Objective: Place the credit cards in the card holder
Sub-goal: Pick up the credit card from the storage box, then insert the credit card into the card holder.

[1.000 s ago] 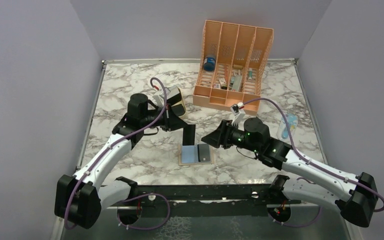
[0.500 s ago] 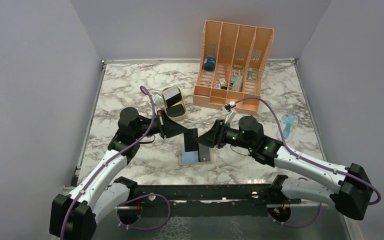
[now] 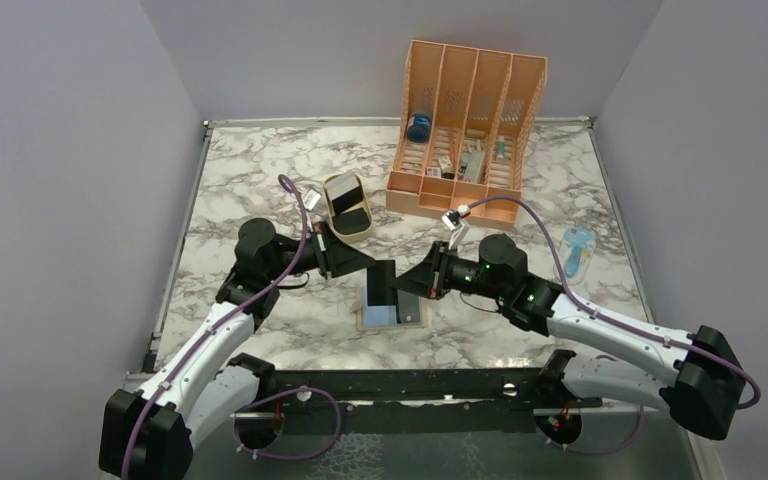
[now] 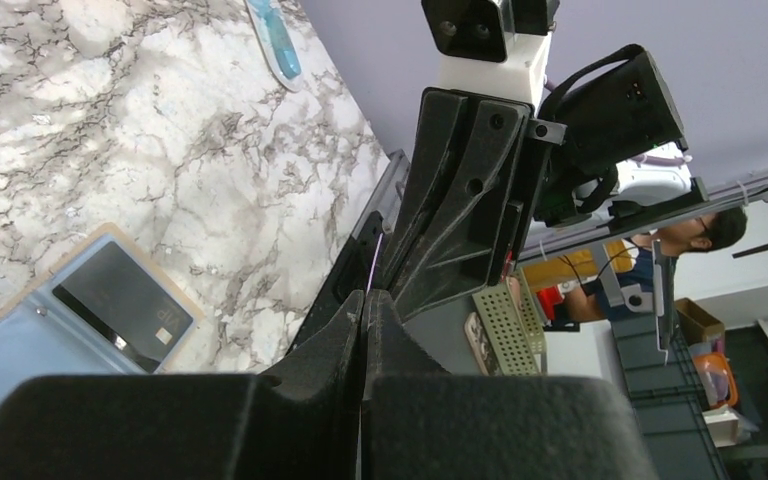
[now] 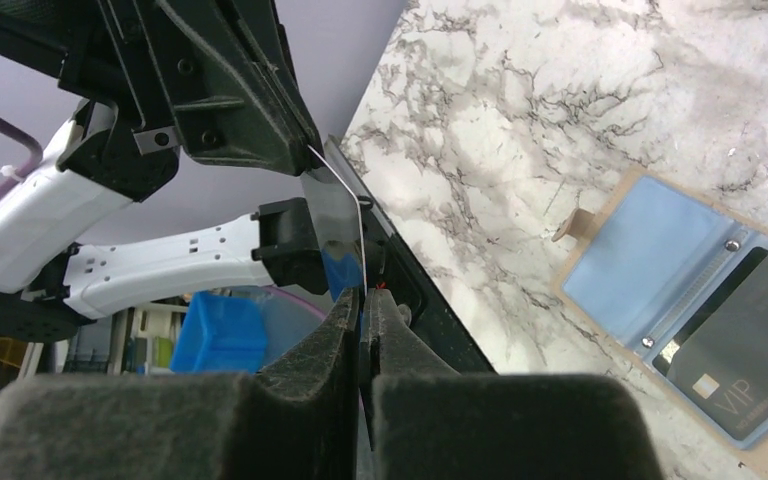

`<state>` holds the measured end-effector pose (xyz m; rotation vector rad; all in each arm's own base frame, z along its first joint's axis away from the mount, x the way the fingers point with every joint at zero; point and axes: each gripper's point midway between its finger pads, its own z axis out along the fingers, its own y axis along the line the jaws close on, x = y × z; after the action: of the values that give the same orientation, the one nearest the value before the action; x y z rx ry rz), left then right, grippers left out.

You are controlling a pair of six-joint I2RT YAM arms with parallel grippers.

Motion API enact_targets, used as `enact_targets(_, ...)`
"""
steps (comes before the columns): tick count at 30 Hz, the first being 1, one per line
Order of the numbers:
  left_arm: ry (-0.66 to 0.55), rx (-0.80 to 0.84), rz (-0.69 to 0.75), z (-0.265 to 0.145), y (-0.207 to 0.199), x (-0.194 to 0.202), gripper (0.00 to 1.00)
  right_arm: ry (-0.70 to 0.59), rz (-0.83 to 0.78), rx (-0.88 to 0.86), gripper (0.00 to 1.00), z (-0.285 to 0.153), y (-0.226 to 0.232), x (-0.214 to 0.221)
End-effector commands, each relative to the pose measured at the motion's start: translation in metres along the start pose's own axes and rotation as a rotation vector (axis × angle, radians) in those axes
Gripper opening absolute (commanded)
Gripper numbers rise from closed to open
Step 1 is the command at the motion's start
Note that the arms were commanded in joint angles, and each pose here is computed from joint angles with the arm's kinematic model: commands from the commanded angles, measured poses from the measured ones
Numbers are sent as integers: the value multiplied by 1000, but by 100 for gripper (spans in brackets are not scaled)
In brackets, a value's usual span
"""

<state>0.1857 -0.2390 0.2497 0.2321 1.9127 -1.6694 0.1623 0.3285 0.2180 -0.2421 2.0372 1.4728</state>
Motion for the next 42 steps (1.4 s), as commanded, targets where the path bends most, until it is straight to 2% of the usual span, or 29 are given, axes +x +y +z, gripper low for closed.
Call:
enact_targets(1, 2, 34, -1, -1, -8, -1, 0, -6, -20, -34, 1, -2, 4, 2)
enact_targets(3, 10, 25, -24, 1, -4, 1, 1, -3, -21, -26, 1, -3, 1, 4)
enact_targets(4, 14, 22, -32, 1, -2, 2, 7, -2, -23, -24, 1, -4, 0, 5)
enact_targets(7, 15, -1, -58, 3, 7, 4, 45, -6, -41, 12, 1, -5, -10, 7)
enact_targets(10, 25, -47, -69, 4, 20, 7, 54, 2, -60, 148, 1, -6, -36, 8)
enact_targets(15, 49, -290, -4, -4, 61, 8, 54, 10, -96, 285, 1, -10, -66, 11)
enact_targets(20, 70, -520, -39, -19, 105, 17, 51, 20, -126, 386, 1, -3, -91, 11)
enact_targets(28, 172, -618, -91, -25, 148, 48, 48, 111, -83, 424, 1, 16, -115, 26)
enact_targets(36, 210, -688, -133, -27, 168, 67, 57, 142, 5, 366, 1, 24, -124, 33)
enact_targets(42, 213, -811, -135, -34, 191, 79, 58, 173, 60, 357, 1, 34, -134, 36)
